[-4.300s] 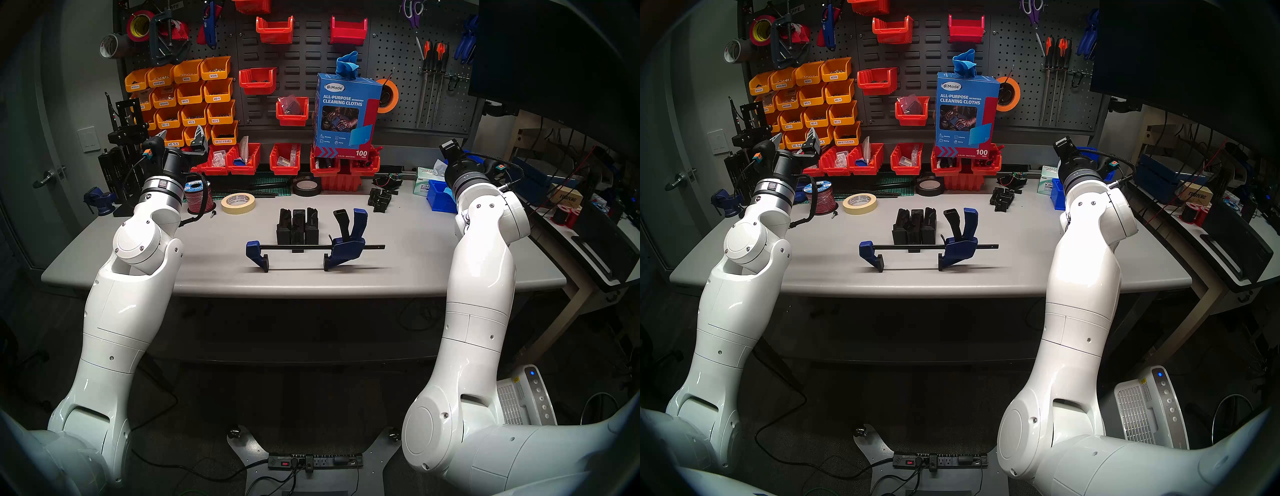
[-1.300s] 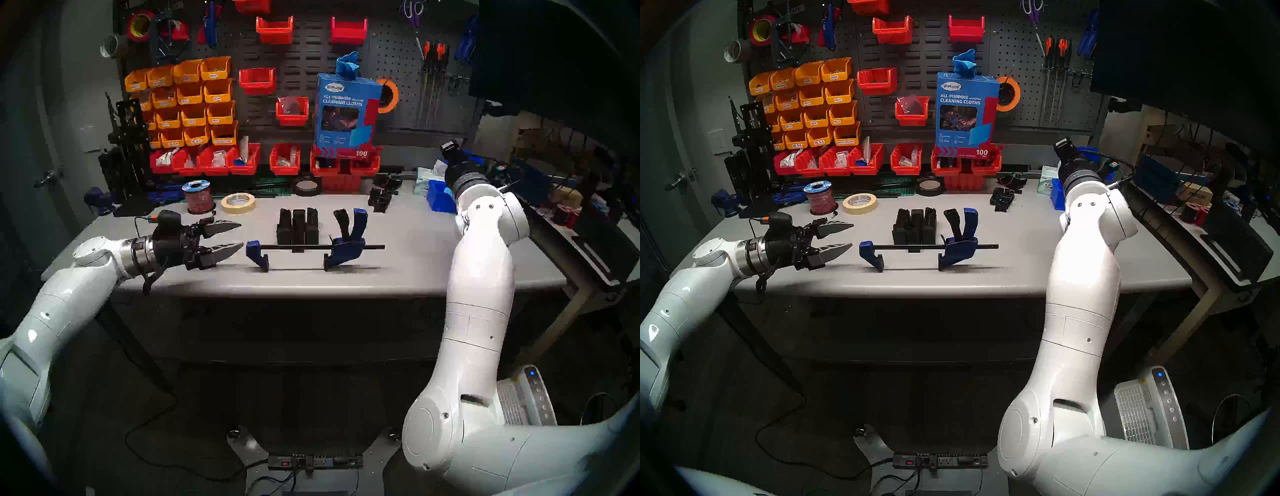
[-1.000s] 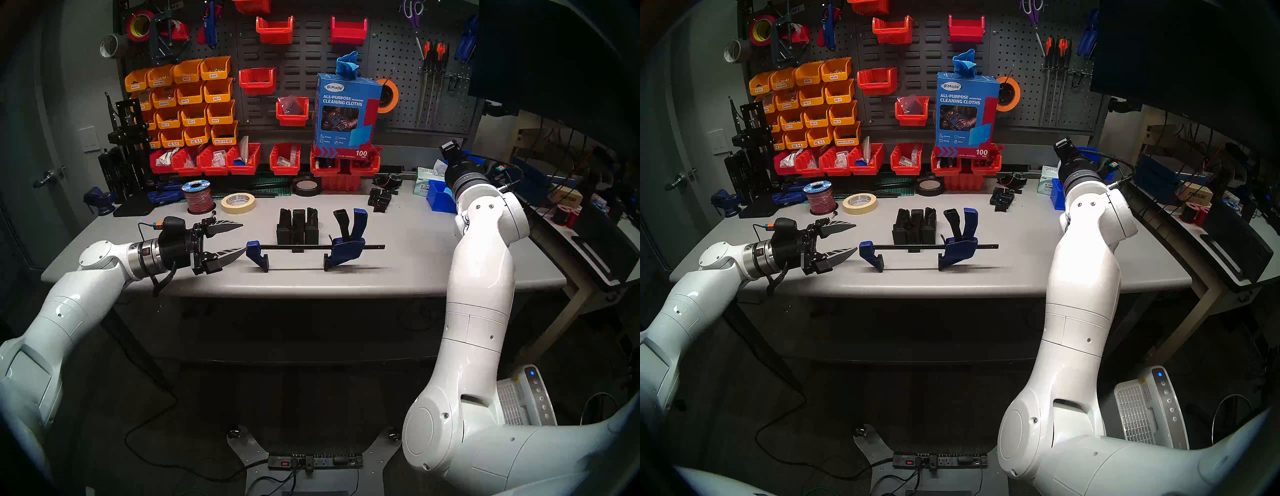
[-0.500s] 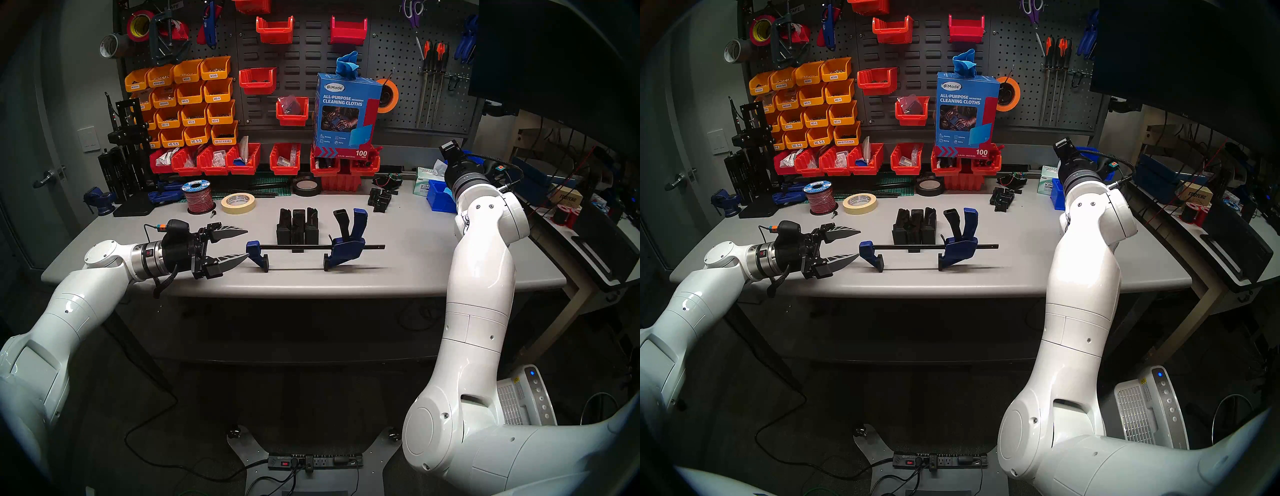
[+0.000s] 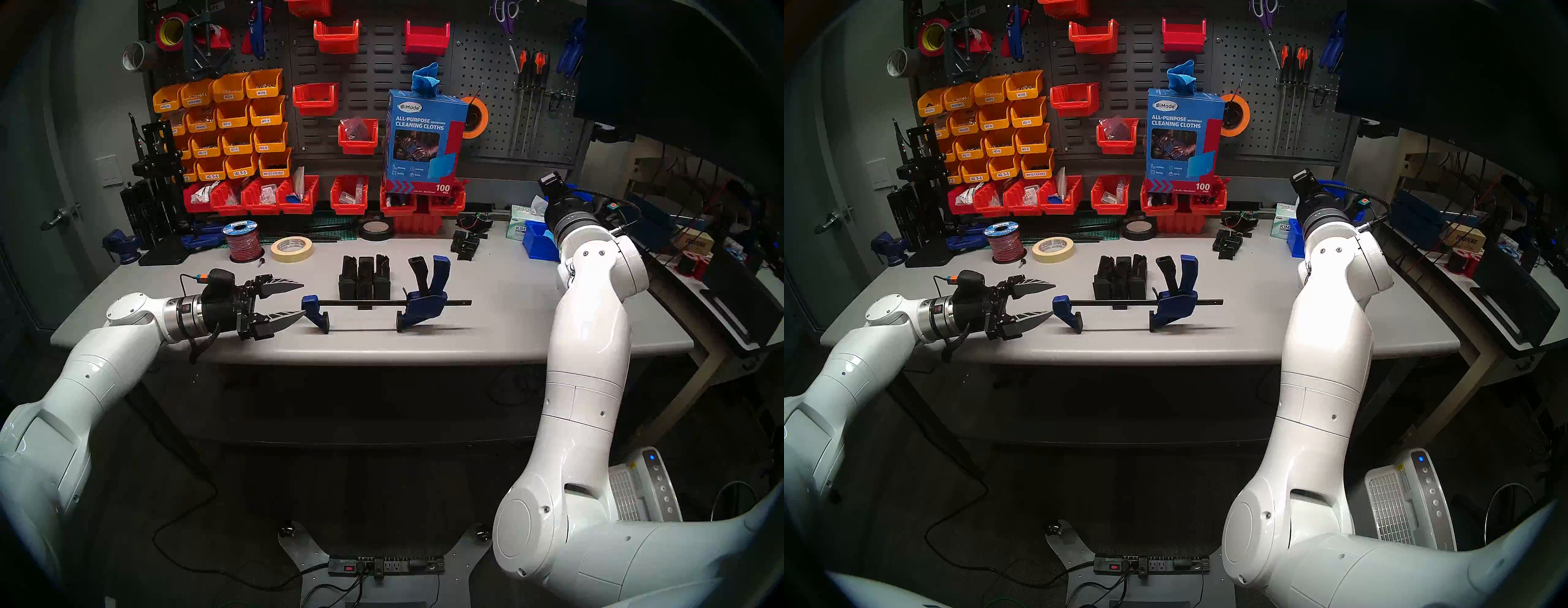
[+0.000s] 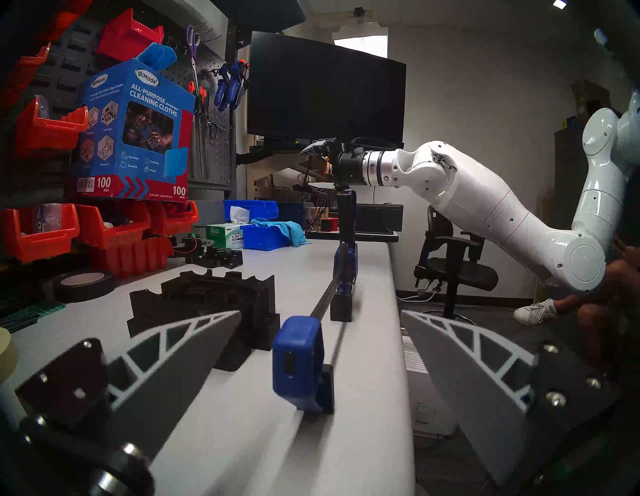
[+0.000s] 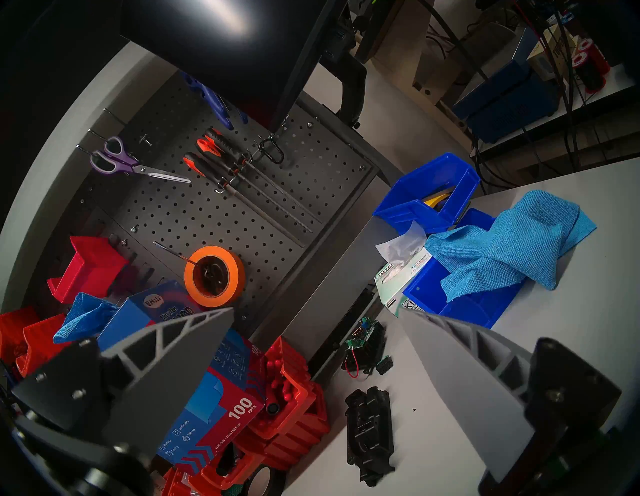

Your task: Clamp the two 3D printed pieces together with the clamp

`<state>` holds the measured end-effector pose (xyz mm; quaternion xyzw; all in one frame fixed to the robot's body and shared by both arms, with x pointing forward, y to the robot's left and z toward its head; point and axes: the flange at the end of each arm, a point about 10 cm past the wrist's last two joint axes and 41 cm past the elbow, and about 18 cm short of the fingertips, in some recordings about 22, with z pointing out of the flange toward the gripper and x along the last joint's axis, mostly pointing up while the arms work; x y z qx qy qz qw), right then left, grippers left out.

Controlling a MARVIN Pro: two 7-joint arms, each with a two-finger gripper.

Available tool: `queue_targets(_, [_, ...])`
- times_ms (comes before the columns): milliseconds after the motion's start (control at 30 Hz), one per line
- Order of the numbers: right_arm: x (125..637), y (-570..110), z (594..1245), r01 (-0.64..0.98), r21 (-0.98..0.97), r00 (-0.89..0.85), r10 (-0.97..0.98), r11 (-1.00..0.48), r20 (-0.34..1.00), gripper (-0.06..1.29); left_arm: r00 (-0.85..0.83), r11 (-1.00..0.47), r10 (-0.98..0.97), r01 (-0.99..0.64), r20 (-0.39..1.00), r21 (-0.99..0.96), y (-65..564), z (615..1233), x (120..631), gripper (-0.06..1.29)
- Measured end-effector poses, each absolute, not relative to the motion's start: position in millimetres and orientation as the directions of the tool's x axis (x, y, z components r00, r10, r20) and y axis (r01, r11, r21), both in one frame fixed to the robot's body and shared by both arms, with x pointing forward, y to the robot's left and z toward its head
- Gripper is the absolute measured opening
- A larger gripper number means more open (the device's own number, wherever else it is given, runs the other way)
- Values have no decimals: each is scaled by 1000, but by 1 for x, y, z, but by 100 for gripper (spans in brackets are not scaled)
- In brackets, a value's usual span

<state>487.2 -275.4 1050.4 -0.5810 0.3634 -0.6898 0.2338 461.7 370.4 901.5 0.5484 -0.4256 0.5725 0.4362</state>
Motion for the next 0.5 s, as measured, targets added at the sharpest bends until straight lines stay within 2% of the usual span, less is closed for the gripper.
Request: queue_targets(500, [487,-275,1050,-100,-773,-215,-745,-627,632,124,0,-246,55,-969,998,14,356,897,472,126])
